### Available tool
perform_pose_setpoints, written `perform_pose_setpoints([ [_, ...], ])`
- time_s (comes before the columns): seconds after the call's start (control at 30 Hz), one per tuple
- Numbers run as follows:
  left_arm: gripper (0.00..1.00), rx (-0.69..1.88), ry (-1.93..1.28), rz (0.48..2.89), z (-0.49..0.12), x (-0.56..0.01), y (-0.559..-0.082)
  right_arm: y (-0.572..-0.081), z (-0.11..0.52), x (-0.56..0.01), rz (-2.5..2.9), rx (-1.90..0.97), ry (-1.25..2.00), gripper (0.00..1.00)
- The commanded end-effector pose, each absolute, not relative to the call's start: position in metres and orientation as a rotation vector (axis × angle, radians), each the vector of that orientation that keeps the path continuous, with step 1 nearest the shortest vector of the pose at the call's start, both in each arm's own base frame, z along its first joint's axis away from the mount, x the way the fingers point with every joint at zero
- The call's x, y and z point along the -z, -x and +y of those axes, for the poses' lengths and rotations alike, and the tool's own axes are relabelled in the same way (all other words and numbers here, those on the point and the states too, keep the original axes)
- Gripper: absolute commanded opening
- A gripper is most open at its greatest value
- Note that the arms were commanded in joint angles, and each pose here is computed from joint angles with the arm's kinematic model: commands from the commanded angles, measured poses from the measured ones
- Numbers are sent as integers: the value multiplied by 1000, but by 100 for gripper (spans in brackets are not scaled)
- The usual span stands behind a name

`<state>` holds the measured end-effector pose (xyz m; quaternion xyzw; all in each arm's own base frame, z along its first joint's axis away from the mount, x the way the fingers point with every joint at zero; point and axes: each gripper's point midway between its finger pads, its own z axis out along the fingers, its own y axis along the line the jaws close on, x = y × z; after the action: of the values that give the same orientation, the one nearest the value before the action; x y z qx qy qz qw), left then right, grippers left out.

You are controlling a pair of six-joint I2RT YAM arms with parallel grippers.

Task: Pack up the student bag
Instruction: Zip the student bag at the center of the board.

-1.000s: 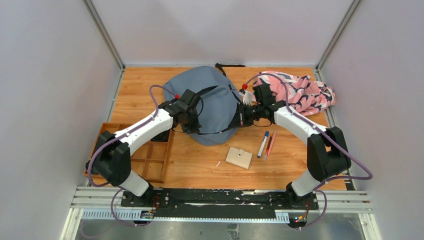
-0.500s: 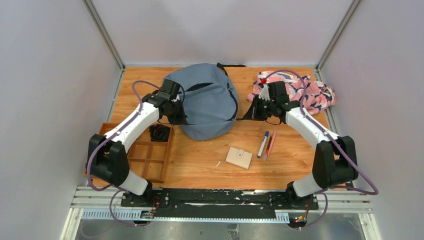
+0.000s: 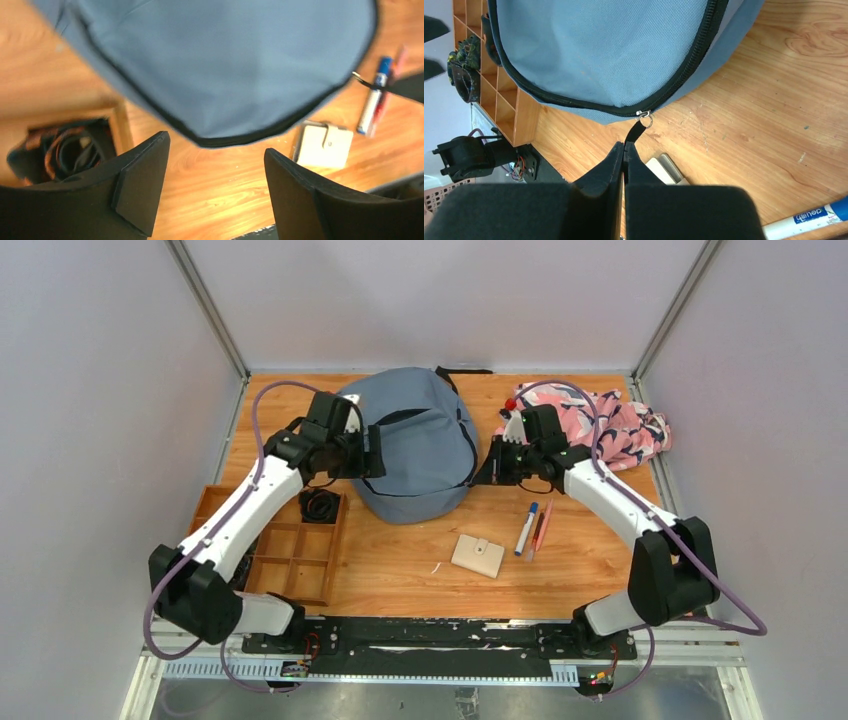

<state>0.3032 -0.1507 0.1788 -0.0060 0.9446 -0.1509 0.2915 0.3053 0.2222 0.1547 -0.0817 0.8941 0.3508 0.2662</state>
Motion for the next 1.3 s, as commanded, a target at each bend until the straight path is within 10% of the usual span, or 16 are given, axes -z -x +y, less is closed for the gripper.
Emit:
perform_pose_setpoints([
  [0.0, 77, 555, -430, 2292, -215, -224, -296, -312, 232, -163, 2380, -970, 274, 0],
  [0.2, 78, 629, -708, 1946, -291, -237, -276, -311, 236, -164, 2383, -1005, 284, 0],
  [0.83, 75, 260, -1071, 1899, -325, -142, -279, -315, 225, -156, 2402, -1002, 237, 0],
  [0.93, 63, 253, -1051, 1911, -327, -137, -282, -318, 220, -155, 2397, -1006, 211, 0],
  [1.1, 1, 217, -1042, 1925, -326, -132, -287, -323, 211, -155, 2399, -989, 189, 0],
  [1.27, 0, 224, -1014, 1928, -314, -141, -280, -340, 199, -154, 2385, -924, 127, 0],
])
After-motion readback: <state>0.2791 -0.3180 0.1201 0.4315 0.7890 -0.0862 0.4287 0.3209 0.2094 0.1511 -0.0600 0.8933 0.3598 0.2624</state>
